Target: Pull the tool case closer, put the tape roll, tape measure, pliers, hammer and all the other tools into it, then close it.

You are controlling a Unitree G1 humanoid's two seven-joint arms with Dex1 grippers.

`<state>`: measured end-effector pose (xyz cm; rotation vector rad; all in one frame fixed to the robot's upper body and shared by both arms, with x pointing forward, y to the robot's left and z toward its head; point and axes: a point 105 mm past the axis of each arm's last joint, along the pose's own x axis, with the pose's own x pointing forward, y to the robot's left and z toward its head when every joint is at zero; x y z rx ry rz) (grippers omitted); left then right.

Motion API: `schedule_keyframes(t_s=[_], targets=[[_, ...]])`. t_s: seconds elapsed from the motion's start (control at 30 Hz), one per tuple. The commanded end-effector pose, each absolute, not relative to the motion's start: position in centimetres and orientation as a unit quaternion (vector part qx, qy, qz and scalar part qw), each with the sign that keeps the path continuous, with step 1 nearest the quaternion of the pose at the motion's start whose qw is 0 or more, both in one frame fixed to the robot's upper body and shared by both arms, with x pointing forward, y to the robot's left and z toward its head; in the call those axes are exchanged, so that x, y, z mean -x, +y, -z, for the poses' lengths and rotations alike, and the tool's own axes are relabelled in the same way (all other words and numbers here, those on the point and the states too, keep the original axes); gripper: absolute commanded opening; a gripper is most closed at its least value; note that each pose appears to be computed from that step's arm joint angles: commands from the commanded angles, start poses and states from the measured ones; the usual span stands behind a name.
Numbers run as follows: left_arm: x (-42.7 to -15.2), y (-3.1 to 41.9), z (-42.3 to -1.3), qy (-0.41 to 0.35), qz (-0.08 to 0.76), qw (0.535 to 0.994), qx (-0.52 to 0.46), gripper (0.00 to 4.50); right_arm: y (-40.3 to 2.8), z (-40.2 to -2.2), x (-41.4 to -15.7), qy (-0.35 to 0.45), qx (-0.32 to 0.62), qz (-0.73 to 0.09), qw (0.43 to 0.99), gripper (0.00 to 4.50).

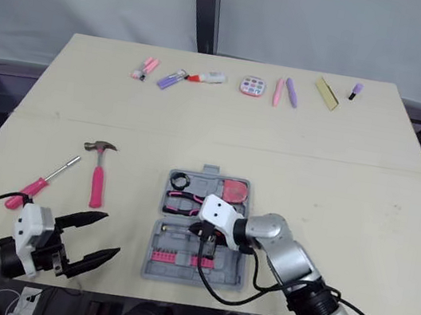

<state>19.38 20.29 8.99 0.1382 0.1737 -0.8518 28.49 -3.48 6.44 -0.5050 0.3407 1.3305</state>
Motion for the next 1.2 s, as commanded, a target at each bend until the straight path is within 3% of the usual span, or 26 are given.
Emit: schedule_keyframes(t_s=[0.03,1.2], targets=[[-19.3,20.2,-9.4,0.075,0.412,0.905,-0.074,4.5,-4.5,-3.7,-27.8,0.214,0.23,-0.601,0.735,0.04],[-19.4,20.3,-9.6,0.074,0.412,0.905,-0.076,4.5,-6.0,0.1,-26.8,0.288,0.215,-0.581,0.73,0.04]])
